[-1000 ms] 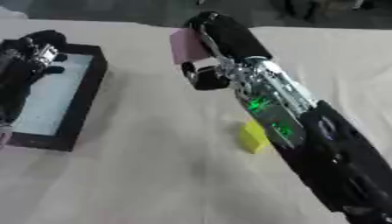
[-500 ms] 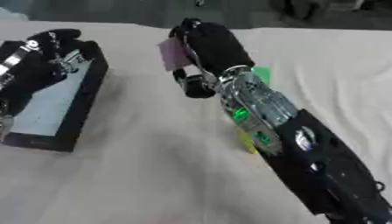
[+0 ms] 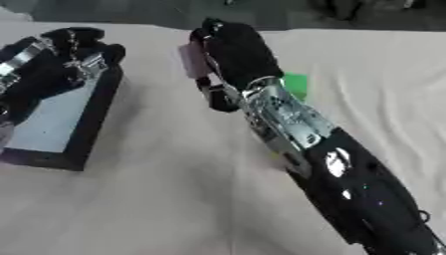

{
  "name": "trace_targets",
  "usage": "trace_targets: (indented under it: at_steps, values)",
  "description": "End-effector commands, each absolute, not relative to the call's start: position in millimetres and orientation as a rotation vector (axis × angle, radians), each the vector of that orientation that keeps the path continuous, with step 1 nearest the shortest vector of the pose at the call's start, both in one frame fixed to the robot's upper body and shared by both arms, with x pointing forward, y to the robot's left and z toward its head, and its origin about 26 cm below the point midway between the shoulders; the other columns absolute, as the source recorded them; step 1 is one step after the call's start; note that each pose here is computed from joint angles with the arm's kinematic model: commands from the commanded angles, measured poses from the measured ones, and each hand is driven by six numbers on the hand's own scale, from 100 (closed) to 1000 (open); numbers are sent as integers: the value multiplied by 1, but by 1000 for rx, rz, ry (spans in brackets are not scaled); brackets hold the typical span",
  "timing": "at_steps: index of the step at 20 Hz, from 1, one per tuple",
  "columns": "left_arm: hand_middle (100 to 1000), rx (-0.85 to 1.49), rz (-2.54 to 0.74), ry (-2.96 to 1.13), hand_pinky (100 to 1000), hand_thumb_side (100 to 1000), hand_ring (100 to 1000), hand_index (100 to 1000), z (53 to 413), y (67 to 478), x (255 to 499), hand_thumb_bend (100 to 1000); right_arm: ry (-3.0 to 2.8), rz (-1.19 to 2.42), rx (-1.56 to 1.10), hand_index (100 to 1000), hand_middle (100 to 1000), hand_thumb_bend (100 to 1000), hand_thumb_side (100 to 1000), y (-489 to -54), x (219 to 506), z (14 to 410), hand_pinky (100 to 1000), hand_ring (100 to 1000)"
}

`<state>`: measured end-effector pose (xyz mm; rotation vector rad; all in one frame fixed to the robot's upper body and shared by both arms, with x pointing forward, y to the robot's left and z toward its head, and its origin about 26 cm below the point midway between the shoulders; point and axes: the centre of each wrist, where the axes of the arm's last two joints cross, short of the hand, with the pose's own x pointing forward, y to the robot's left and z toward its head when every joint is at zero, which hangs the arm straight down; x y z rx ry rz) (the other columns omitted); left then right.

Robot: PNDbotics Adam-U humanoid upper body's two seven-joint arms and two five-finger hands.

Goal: Pick up the objects with one hand, pass them to the other hand, and then place them into the box on the other side of the table.

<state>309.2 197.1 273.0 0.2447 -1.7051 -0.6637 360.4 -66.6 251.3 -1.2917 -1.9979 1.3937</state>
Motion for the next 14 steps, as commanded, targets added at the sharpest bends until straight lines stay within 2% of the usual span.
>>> trace_targets:
  at_steps: [1,14]
  values:
    - [811,244,-713,-1709,873,530,838,918,282,193,305,484,-2052,1359,-1332,554,579,100,100,-63,355,259,709,664]
    - [835,267,-776,-1635,900,517,856,933,287,181,308,523,-2199,1160,-1273,531,566,100,100,-92,331,269,706,639]
